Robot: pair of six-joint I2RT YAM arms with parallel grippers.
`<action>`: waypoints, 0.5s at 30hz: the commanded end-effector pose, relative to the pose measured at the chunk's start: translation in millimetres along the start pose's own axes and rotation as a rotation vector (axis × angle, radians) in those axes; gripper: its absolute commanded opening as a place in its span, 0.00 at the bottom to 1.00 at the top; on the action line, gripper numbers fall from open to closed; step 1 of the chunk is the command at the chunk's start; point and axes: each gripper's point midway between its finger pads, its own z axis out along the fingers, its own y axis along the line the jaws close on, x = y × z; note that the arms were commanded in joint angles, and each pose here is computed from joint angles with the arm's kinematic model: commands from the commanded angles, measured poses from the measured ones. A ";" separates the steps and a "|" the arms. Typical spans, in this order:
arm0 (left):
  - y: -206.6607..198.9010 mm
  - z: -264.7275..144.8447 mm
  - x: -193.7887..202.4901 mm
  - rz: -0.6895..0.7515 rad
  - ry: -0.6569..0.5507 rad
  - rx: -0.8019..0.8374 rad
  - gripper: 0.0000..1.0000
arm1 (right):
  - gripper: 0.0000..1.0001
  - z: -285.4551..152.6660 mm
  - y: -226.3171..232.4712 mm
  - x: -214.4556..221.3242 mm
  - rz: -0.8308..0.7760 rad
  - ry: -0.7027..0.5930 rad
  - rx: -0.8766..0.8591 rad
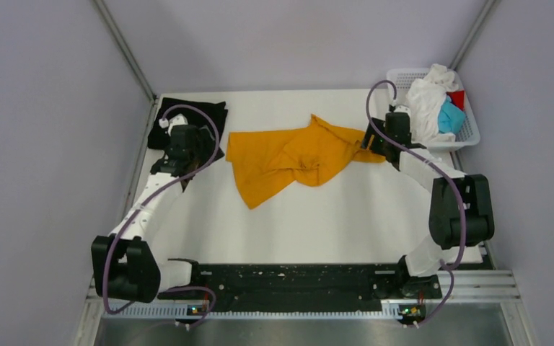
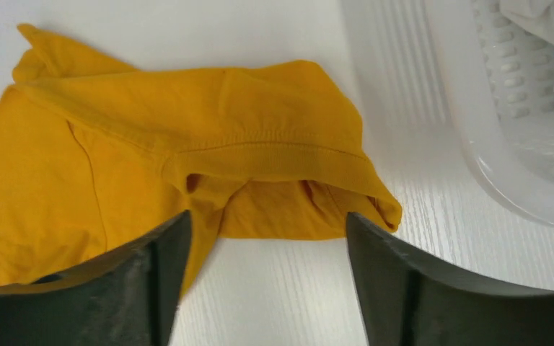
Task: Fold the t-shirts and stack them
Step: Move the tshirt to the center of the board
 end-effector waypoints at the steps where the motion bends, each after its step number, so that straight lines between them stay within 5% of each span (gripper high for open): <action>1: -27.3 -5.7 19.5 -0.014 0.146 0.132 0.99 | 0.88 -24.5 14.8 -66.0 -0.036 -0.203 0.002; 7: -32.4 -4.0 82.1 -0.031 0.338 0.196 0.99 | 0.99 -42.3 70.4 -59.8 -0.243 -0.234 -0.102; 15: -40.7 -8.3 154.2 0.020 0.542 0.161 0.98 | 0.99 -30.3 192.9 0.1 -0.454 -0.090 -0.436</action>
